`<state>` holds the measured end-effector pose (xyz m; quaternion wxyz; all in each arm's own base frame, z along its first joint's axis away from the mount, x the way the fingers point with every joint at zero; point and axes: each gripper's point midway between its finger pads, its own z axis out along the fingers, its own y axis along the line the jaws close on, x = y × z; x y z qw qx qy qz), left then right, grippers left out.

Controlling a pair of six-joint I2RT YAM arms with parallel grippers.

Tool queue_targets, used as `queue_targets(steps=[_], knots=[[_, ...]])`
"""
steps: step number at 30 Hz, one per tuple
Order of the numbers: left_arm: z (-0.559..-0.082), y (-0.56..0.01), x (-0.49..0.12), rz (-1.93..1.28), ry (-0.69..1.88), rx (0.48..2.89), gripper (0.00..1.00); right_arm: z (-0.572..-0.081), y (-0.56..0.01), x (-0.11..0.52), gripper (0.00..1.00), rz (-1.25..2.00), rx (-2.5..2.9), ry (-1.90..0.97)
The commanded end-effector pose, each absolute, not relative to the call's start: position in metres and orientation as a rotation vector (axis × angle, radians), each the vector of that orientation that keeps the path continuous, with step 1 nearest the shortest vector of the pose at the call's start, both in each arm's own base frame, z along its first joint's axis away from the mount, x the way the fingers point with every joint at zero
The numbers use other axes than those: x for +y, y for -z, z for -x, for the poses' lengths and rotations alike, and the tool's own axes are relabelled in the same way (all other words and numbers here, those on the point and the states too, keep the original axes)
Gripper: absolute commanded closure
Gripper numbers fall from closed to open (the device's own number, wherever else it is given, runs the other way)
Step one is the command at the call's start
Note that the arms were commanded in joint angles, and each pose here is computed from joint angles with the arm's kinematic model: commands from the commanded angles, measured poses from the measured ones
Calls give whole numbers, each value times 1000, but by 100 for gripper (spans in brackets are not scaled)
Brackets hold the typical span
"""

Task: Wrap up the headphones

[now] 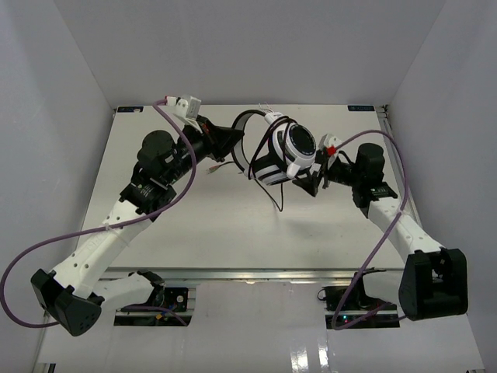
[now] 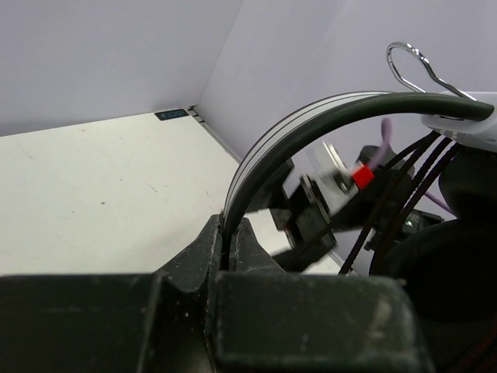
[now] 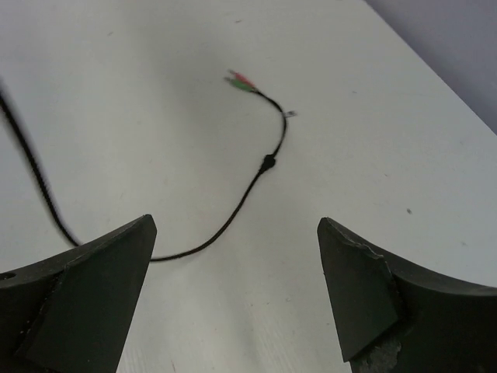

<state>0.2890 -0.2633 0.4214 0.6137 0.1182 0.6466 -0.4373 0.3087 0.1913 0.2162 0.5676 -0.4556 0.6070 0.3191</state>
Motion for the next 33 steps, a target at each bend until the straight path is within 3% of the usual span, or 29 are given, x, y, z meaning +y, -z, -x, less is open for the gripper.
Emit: queue_targets(steps=[1,6,13,16,19,24,25,27,29,33], knots=[[-275,-469,-245,-207,1013,1369,100,-240,-210,204,8,1428,1105,-851],[-276,-472,-246,-199,1024,1360,100,-215,-215,241,3,1463,1118,-941],[-278,-482,-246,-145,1070,1340,100,-263,-242,269,8,1059,1290,-1023],[-284,-490,-243,-85,1077,1321,100,-256,-250,276,2,1013,1280,-1138],[-293,-505,-232,37,1083,1275,100,-253,-244,279,24,996,1286,-1186],[-312,-522,-230,169,1120,1215,100,-239,-230,290,69,1029,1285,-1249],[-316,-524,-231,189,1132,1209,100,-237,-231,292,71,1040,1274,-1255],[-329,-525,-231,255,1125,1207,100,-236,-239,294,86,1058,1244,-1265],[-342,-522,-226,327,1097,1205,100,-236,-245,294,92,1063,1232,-1252],[-366,-509,-210,425,950,1212,100,-237,-242,289,92,1118,1266,-1136]])
